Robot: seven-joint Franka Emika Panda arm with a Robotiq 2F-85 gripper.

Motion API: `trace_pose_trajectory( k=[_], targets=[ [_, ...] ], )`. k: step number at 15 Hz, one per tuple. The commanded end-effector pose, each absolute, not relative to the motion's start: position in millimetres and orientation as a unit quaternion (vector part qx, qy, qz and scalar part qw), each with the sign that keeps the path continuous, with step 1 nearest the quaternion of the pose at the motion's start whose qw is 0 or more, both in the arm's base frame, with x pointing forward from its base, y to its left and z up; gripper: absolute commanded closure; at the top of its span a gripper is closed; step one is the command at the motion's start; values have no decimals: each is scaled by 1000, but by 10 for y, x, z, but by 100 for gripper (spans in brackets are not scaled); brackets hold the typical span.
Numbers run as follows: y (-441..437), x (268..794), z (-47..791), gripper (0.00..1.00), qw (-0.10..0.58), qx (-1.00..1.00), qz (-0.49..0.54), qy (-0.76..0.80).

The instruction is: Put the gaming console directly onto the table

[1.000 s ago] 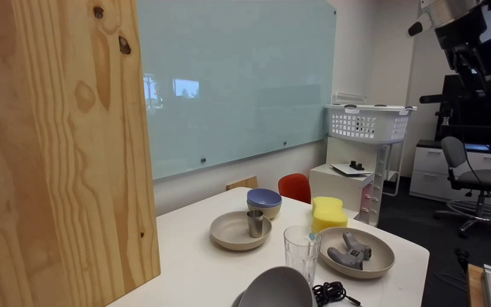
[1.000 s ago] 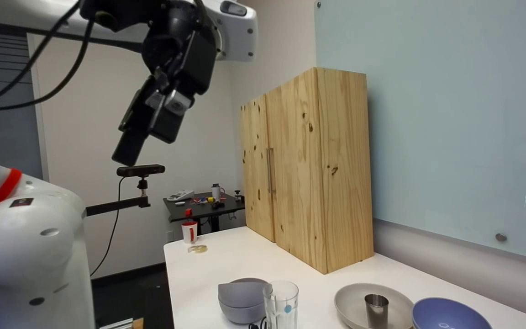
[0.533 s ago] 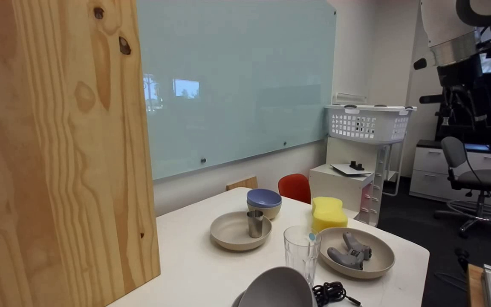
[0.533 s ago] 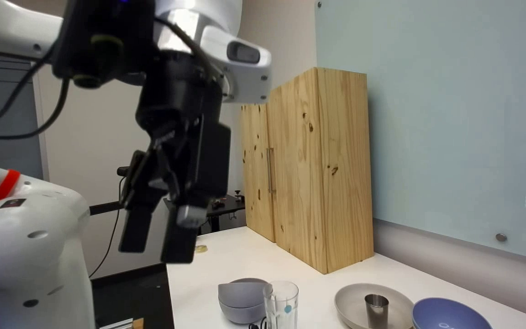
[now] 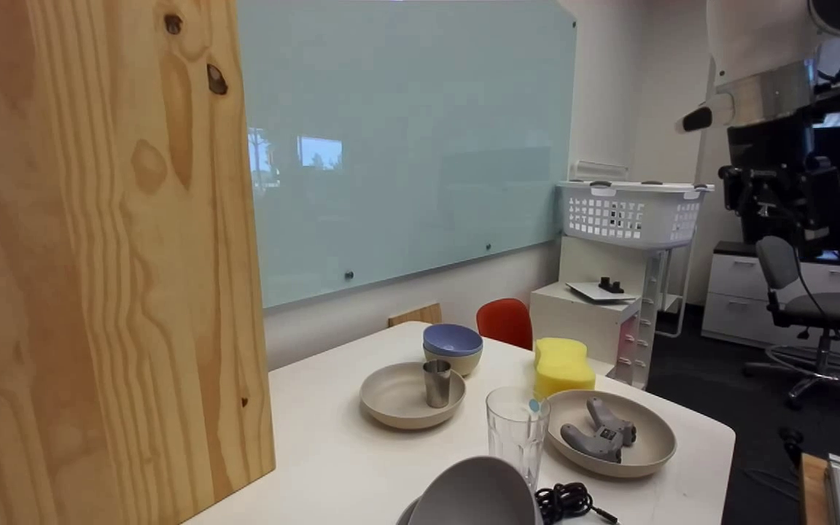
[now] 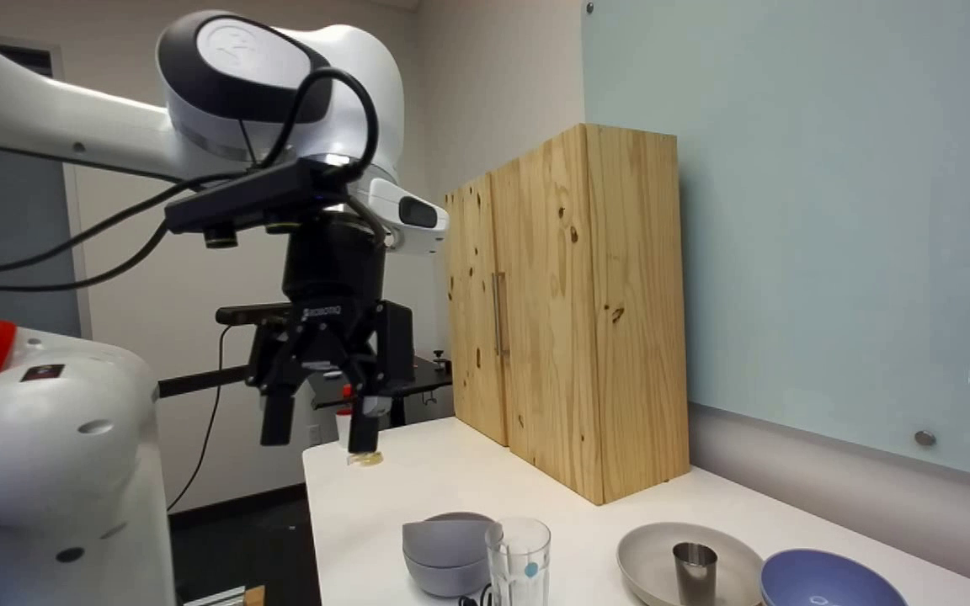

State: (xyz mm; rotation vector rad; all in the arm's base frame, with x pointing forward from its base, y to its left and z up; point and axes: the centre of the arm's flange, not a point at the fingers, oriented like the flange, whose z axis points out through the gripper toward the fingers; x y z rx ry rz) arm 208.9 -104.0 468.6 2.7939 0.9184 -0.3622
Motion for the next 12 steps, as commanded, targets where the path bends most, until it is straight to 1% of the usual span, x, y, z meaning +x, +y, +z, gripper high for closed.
trace_pose_trajectory(
  k=[1, 4, 7, 9, 12],
  targets=[
    [-787, 2190, 4742, 0, 84, 930, -110, 341],
    [-810, 2359, 4771, 0, 73, 930, -127, 338],
    [-799, 2550, 4960, 0, 78, 933, -140, 323],
    [-821, 2671, 5187, 0, 85, 936, -134, 315],
    [-964, 2833, 5466, 0, 106, 953, -109, 263]
  ],
)
